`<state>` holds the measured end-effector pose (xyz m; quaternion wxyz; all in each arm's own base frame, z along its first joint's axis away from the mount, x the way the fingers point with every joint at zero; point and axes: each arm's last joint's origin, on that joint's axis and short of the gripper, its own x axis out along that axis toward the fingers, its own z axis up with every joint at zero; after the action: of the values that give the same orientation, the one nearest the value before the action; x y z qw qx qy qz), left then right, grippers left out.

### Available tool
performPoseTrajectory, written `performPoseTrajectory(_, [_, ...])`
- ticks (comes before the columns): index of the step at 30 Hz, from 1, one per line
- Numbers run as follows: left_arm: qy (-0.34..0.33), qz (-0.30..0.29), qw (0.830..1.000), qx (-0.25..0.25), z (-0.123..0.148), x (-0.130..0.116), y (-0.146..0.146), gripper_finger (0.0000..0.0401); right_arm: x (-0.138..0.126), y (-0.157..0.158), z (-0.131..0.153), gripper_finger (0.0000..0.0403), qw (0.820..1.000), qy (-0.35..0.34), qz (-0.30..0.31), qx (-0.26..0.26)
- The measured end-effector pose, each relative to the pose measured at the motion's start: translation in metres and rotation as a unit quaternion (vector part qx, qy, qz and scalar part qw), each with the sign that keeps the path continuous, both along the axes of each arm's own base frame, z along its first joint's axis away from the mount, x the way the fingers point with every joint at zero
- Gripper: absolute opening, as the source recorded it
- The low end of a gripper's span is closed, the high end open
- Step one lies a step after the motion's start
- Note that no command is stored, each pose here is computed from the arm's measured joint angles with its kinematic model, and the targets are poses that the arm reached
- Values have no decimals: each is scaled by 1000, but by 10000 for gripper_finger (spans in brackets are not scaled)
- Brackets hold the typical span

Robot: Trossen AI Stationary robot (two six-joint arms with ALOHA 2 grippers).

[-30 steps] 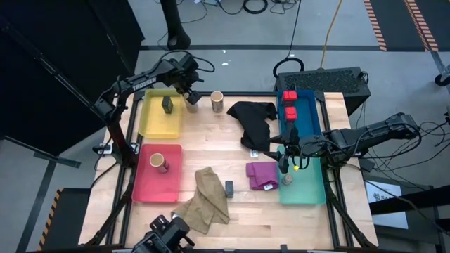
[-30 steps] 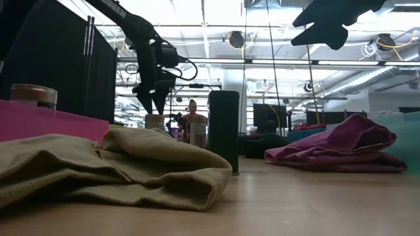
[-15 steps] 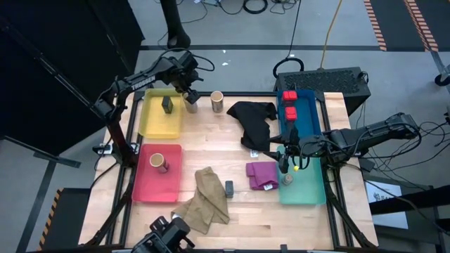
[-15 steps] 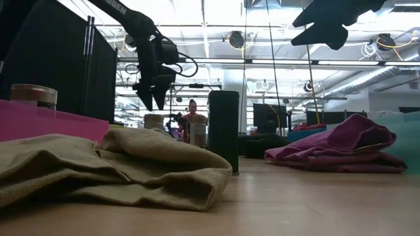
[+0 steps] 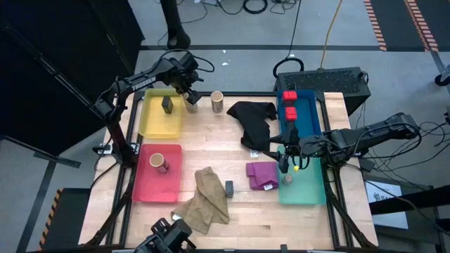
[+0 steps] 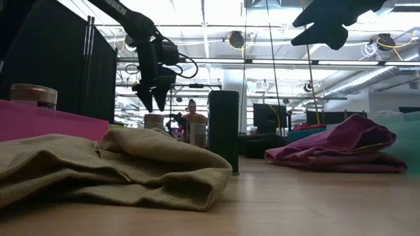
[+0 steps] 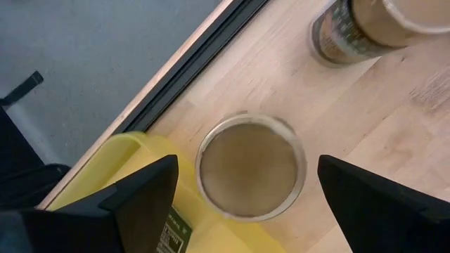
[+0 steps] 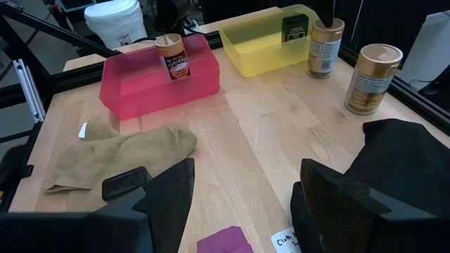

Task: Sort spices by type
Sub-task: Put the left gold seasoning bottle into the red bin

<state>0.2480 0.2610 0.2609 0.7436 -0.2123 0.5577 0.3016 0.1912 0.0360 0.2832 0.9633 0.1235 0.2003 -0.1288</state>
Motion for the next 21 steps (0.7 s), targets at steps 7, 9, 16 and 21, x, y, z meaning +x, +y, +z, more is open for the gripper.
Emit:
performPoseTrajectory(7, [-3,-7,1000,2,0,4,-3,348,0,0,0,242,1000,0,0,0])
performPoseTrajectory(9, [-3,-7,1000,2,0,4,-3,348,0,0,0,242,1000,0,0,0])
performPoseTrajectory(16, [6,-3,1000,10,0,4,-3,348,0,0,0,242,1000,0,0,0])
performPoseTrajectory(21, [6,-3,1000,10,0,4,-3,348,0,0,0,242,1000,0,0,0])
